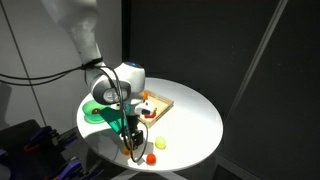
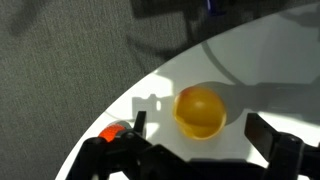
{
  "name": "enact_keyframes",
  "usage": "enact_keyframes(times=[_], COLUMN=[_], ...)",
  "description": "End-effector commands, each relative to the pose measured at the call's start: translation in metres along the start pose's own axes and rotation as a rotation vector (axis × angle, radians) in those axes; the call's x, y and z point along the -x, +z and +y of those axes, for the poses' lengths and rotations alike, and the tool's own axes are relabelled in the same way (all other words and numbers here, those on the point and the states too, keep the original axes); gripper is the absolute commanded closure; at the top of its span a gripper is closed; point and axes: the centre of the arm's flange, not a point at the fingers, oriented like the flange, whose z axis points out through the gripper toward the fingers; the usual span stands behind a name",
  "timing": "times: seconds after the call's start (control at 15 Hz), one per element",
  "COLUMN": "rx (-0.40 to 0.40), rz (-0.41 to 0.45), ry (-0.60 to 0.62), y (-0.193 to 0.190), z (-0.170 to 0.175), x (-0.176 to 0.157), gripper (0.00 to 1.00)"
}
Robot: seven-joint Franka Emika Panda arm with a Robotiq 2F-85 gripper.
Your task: Put the yellow object in the bowl
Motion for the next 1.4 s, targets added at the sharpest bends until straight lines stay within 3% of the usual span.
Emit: enact_keyframes(times=[0.0, 0.53, 1.33], rx=[0.001, 0.019, 0.019], rz=[0.006, -0.006, -0.021], ry=[0.018, 0.020, 0.001], y=[0.011, 0.033, 0.033], z=[0.004, 0.007, 0.004], x=[-0.007, -0.013, -0.008], gripper=[0.00, 0.00, 0.00])
